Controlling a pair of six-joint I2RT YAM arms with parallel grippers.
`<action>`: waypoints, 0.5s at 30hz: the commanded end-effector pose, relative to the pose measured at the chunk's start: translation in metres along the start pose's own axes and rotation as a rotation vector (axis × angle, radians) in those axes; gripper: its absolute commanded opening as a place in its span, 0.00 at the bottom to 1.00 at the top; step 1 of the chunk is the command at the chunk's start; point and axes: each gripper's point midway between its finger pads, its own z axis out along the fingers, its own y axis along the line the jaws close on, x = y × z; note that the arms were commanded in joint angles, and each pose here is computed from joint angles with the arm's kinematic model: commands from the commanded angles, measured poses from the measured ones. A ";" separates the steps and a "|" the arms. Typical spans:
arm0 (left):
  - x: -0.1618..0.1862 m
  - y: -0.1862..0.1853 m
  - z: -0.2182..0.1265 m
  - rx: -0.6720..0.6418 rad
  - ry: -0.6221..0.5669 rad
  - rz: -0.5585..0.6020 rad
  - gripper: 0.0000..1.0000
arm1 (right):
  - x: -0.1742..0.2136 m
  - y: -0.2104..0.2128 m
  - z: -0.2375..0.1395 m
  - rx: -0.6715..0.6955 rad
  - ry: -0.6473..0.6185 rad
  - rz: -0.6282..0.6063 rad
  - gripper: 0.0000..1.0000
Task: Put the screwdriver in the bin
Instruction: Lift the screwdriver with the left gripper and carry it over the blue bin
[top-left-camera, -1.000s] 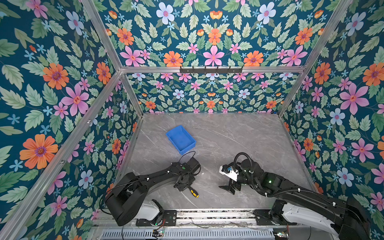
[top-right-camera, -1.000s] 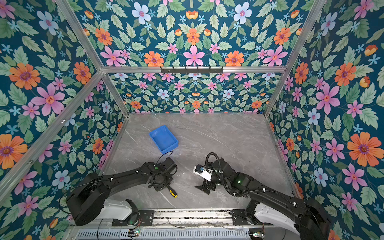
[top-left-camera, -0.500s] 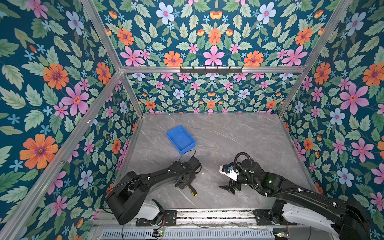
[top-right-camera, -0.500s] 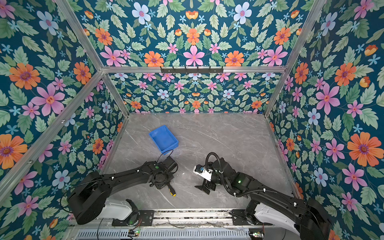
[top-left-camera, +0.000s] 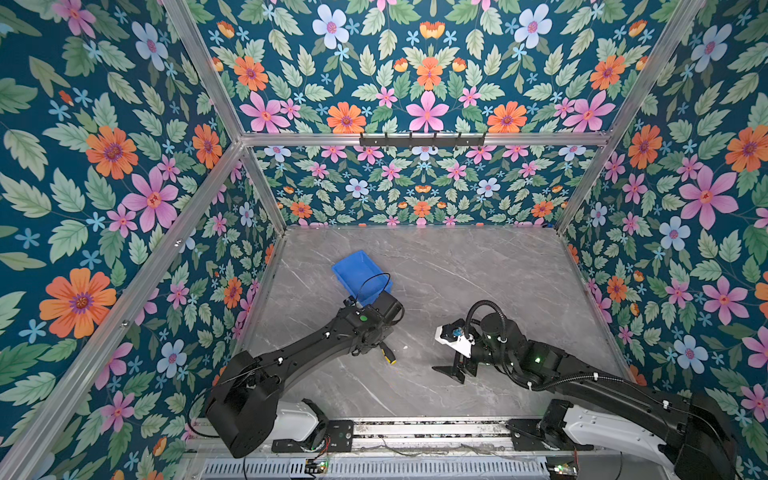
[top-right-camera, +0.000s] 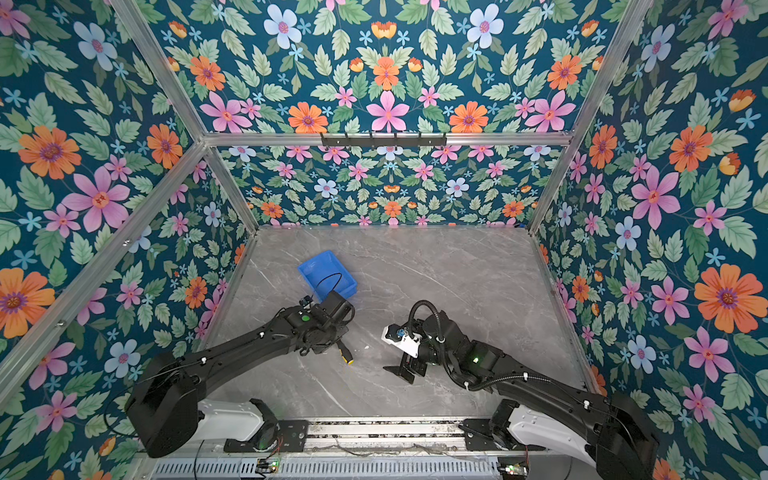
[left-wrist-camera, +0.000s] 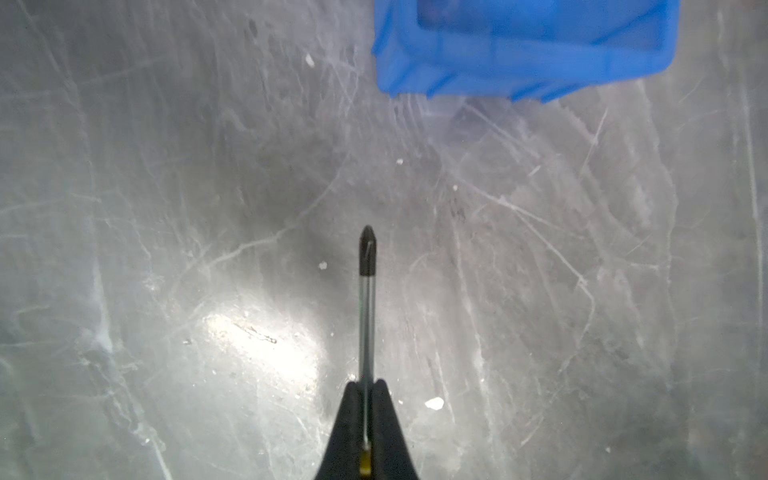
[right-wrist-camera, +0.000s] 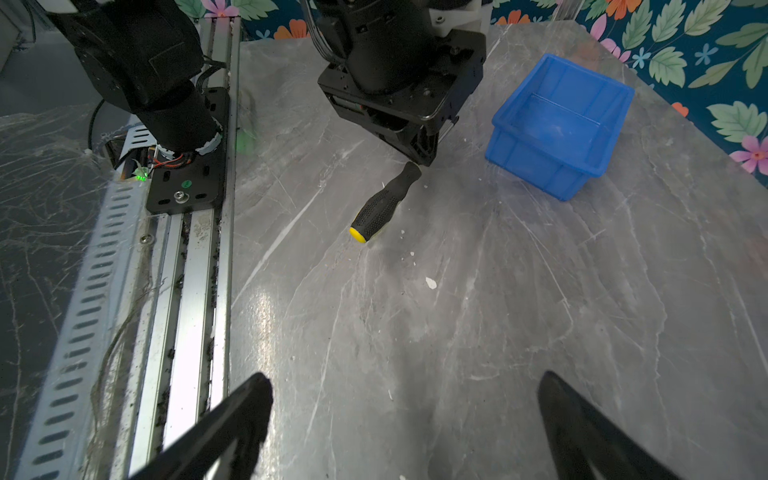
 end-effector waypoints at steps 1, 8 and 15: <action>-0.019 0.002 -0.008 -0.017 -0.054 0.019 0.00 | -0.018 -0.006 0.003 0.020 -0.062 -0.043 0.99; -0.065 -0.011 -0.029 0.024 -0.144 0.005 0.00 | -0.040 -0.013 0.009 0.028 -0.116 -0.076 0.99; -0.118 -0.019 -0.033 0.030 -0.205 0.018 0.00 | -0.051 -0.025 0.020 0.069 -0.139 -0.113 0.99</action>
